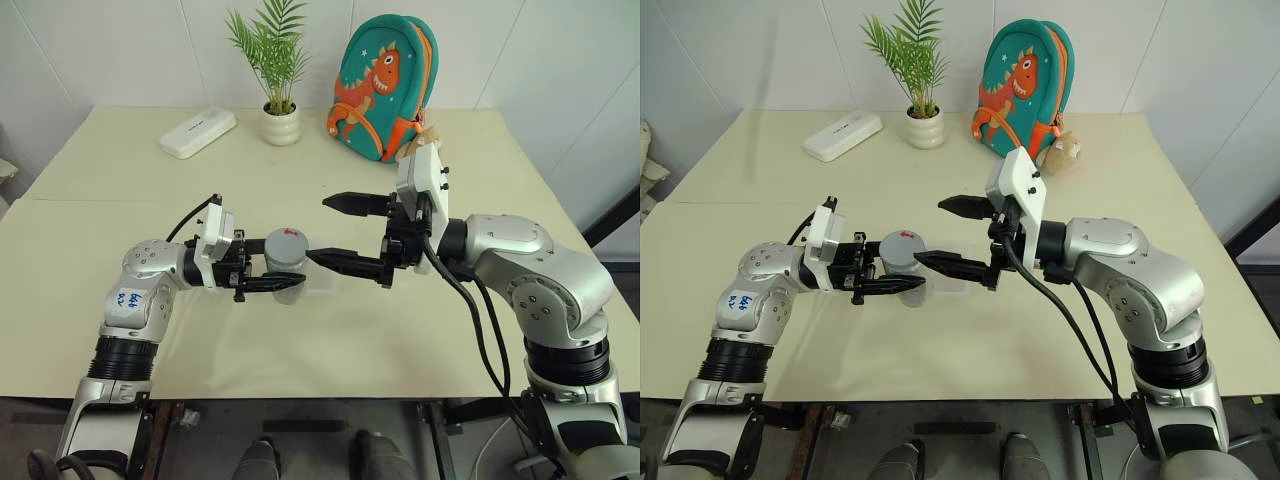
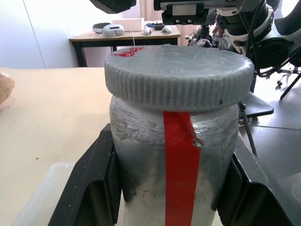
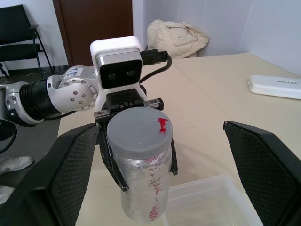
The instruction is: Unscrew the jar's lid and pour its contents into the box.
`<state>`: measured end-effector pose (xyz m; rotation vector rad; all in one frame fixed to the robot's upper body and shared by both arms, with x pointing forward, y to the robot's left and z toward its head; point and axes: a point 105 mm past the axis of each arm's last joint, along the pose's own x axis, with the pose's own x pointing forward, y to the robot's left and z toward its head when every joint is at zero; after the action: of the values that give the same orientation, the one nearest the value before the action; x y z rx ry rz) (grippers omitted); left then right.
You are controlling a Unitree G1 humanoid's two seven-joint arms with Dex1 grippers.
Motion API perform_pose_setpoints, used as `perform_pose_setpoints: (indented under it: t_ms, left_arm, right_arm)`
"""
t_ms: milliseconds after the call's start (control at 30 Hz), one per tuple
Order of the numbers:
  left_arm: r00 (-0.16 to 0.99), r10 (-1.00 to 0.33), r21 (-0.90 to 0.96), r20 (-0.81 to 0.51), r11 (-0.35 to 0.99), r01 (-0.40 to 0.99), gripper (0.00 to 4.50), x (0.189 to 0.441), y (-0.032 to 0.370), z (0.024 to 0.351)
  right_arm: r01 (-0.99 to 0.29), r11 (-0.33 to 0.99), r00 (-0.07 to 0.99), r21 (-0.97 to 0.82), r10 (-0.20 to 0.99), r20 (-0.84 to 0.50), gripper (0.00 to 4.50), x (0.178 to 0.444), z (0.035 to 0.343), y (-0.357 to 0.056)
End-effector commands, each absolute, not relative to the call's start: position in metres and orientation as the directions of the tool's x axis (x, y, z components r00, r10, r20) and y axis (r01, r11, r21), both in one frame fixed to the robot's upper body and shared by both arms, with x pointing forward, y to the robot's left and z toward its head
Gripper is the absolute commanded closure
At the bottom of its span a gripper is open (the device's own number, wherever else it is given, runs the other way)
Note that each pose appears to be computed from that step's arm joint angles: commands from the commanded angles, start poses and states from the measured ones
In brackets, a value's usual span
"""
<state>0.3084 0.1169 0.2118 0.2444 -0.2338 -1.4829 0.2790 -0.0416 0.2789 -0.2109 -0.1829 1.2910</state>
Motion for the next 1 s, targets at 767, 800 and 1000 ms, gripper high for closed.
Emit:
perform_pose_setpoints:
  t_ms: [767,800,1000]
  left_arm:
    - [0.011,-0.999,0.347,0.047,0.026,0.937,2.38,0.307,0.104,0.228]
    - [0.011,-0.999,0.348,0.048,0.027,0.937,2.38,0.307,0.104,0.228]
    - [0.013,-0.999,0.348,0.051,0.03,0.937,2.38,0.306,0.104,0.229]
  right_arm:
    - [-0.938,0.216,0.21,-0.272,0.976,0.053,0.04,0.29,0.273,0.019]
    - [-0.937,0.218,0.211,-0.273,0.976,0.054,0.04,0.291,0.274,0.019]
    - [-0.929,0.243,0.237,-0.281,0.97,0.056,0.04,0.296,0.275,0.015]
